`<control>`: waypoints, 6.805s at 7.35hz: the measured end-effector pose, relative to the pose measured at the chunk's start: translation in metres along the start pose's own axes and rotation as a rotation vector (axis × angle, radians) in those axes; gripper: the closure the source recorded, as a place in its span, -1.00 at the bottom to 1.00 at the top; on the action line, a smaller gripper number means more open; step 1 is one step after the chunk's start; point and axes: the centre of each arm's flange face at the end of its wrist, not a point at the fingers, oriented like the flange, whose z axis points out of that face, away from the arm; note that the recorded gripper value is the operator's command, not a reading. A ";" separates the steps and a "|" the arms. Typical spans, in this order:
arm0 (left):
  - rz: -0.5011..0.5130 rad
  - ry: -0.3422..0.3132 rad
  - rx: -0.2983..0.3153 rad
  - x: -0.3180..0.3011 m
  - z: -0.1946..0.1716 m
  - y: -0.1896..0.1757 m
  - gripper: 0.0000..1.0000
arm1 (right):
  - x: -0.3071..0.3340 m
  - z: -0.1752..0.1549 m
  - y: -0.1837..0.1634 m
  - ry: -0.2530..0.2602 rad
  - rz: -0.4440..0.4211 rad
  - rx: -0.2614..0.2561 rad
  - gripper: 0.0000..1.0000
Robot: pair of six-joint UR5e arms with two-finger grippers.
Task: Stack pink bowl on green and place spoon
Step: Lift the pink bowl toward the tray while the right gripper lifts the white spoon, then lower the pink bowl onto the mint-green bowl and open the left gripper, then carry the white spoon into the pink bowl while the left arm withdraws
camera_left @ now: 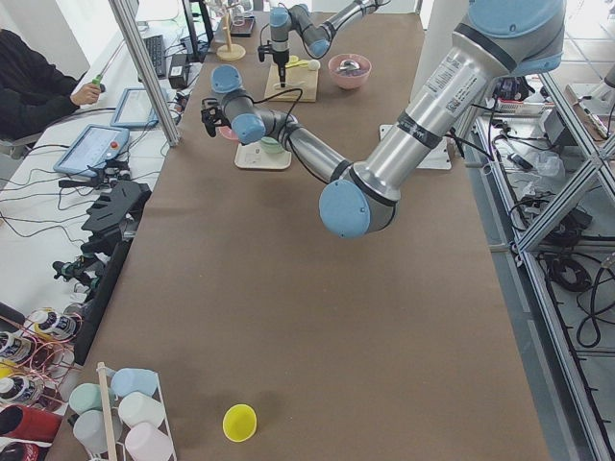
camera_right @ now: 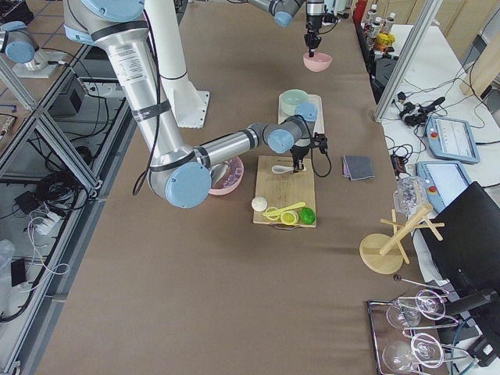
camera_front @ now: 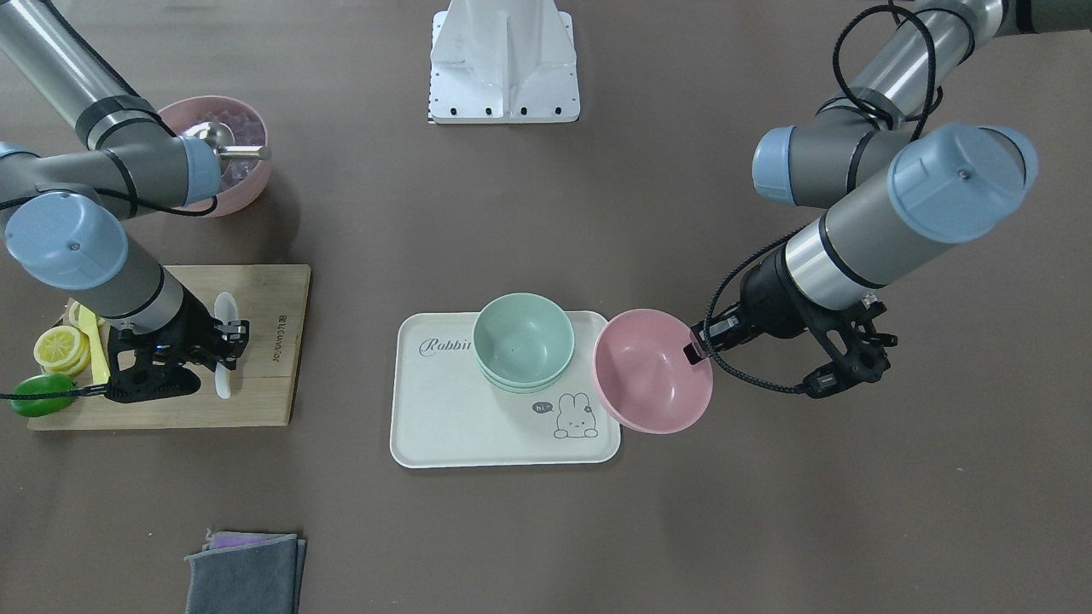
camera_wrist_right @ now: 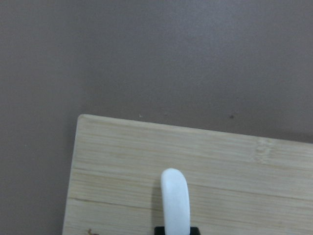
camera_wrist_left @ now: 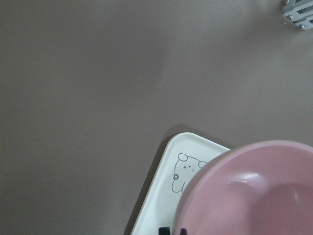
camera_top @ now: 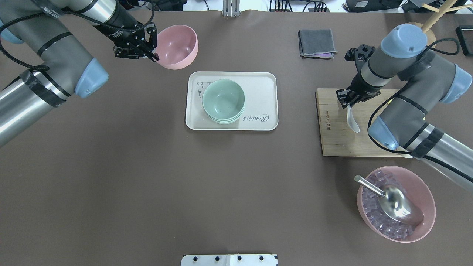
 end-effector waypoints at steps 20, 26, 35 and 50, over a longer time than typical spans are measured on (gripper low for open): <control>0.264 0.112 -0.042 0.036 0.116 0.096 1.00 | 0.013 -0.079 -0.025 -0.113 0.032 0.068 1.00; 0.270 0.104 -0.040 0.035 0.128 0.107 -0.98 | 0.013 -0.081 -0.025 -0.116 0.032 0.069 1.00; 0.227 0.105 0.085 -0.028 0.049 0.022 -0.96 | -0.079 -0.154 -0.049 -0.253 0.164 0.125 1.00; 0.307 -0.034 0.249 -0.267 -0.069 -0.048 -0.96 | -0.313 -0.081 -0.022 -0.477 0.286 0.391 -1.00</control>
